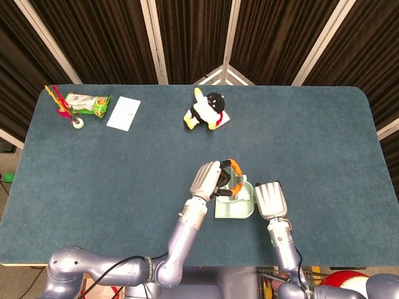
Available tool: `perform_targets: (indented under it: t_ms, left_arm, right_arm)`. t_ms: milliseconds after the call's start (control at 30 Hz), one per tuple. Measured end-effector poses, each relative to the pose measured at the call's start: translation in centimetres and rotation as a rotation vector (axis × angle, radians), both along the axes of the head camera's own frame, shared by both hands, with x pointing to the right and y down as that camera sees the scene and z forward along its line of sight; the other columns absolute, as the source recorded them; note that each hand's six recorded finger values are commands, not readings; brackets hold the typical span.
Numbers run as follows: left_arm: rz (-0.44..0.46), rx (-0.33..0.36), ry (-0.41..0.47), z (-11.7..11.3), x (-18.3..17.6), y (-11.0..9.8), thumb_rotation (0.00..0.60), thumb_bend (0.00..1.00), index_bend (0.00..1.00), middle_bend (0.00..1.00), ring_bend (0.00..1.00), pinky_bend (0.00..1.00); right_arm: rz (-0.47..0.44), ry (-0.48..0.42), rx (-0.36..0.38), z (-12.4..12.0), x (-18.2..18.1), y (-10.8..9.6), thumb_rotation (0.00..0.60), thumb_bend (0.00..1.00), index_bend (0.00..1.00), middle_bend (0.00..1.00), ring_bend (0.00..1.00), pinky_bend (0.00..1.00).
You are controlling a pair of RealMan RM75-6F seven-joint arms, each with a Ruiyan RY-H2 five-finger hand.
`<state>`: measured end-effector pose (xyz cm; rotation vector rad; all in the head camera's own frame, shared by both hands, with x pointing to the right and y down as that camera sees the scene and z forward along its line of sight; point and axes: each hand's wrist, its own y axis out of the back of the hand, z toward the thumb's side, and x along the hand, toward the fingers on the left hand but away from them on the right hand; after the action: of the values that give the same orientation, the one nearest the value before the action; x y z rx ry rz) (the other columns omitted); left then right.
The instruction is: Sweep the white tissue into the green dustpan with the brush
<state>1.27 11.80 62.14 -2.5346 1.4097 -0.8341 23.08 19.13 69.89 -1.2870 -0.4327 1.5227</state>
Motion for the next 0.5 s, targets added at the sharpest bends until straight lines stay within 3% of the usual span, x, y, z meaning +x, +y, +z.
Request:
perform_targets:
  t_ms: [233,500]
  left_arm:
    - [-0.033,0.039,0.037,-1.2,-1.1,-0.7,0.600,0.47,0.79,1.00,0.85,0.82]
    - [-0.069,0.034,0.022,-0.9,-4.2,-1.8,0.600,0.47,0.79,1.00,0.85,0.82]
  right_arm:
    - [0.006,0.006,0.004,-0.1,0.3,-0.3,0.600,0.55,0.78,0.87,0.86,0.74]
    - [0.022,-0.006,-0.007,0.1,0.3,0.0,0.600,0.55,0.78,0.87,0.86,0.74]
